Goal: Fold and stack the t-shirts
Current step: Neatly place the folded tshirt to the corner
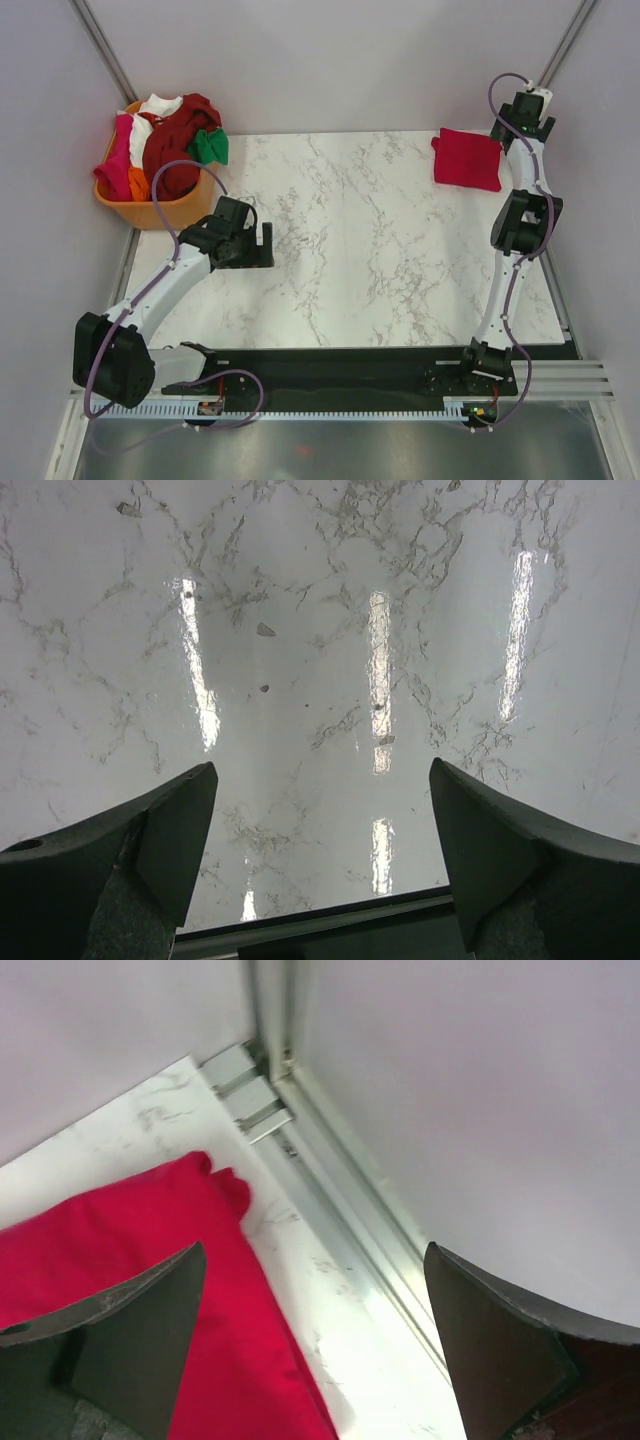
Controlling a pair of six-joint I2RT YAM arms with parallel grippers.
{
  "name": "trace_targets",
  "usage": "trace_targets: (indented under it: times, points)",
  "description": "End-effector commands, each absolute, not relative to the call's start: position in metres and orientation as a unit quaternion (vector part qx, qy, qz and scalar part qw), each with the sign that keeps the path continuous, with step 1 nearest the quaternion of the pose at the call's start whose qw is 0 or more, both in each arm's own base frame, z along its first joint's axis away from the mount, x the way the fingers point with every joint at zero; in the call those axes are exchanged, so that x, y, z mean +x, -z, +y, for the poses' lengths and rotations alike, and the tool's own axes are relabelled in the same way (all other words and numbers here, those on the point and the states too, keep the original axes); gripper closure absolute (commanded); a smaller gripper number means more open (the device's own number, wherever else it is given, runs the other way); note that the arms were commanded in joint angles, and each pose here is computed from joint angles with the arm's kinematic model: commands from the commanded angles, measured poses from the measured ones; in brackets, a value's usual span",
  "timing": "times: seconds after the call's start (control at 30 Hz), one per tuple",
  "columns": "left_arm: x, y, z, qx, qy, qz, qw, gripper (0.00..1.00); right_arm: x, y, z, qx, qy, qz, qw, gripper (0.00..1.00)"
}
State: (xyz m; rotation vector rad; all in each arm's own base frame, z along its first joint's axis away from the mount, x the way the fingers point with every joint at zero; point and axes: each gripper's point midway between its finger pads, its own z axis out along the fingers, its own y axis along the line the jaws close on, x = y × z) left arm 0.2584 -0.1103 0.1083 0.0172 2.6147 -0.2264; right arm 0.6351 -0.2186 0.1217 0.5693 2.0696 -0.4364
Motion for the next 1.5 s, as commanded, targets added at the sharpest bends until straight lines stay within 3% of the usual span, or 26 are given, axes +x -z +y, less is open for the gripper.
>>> trace_targets:
  times: [0.0, 0.13, 0.2, 0.3, 0.33, 0.4, 0.5, 0.63, 0.97, 1.17, 1.47]
  points:
    - [0.262, -0.111, -0.113, 0.027, 0.087, 0.959, 0.267, 0.06, 0.623, -0.211, -0.243, 0.287, 0.233, 0.770, 0.520, 0.02]
    - [0.263, -0.117, -0.113, 0.027, 0.088, 0.957, 0.276, 0.06, 0.611, -0.284, -0.193, 0.257, 0.111, 0.763, 0.582, 0.02]
    - [0.263, -0.118, -0.113, 0.028, 0.088, 0.956, 0.278, 0.06, 0.621, -0.278, -0.135, 0.223, -0.032, 0.779, 0.584, 0.03]
    - [0.265, -0.123, -0.111, 0.023, 0.086, 0.953, 0.288, 0.06, 0.629, -0.267, -0.045, 0.158, -0.196, 0.792, 0.556, 0.21]
    - [0.265, -0.126, -0.111, 0.022, 0.086, 0.952, 0.294, 0.06, 0.634, -0.247, -0.030, 0.166, -0.216, 0.800, 0.535, 0.42]
    - [0.265, -0.127, -0.110, 0.020, 0.086, 0.951, 0.296, 0.06, 0.640, -0.225, 0.008, 0.153, -0.244, 0.812, 0.508, 0.66]
    - [0.265, -0.129, -0.110, 0.020, 0.087, 0.950, 0.300, 0.06, 0.654, -0.170, 0.038, 0.169, -0.277, 0.827, 0.458, 0.80]
    - [0.265, -0.131, -0.109, 0.018, 0.085, 0.948, 0.305, 0.06, 0.669, -0.128, 0.056, 0.176, -0.305, 0.833, 0.427, 0.83]
    - [0.265, -0.130, -0.108, 0.017, 0.082, 0.949, 0.304, 0.06, 0.659, -0.044, 0.023, 0.207, -0.187, 0.877, 0.391, 0.84]
    - [0.265, -0.129, -0.108, 0.017, 0.081, 0.950, 0.302, 0.06, 0.643, -0.030, -0.027, 0.218, -0.052, 0.894, 0.387, 0.83]
    - [0.265, -0.125, -0.108, 0.017, 0.079, 0.952, 0.295, 0.06, 0.629, -0.029, -0.093, 0.253, 0.026, 0.891, 0.377, 0.82]
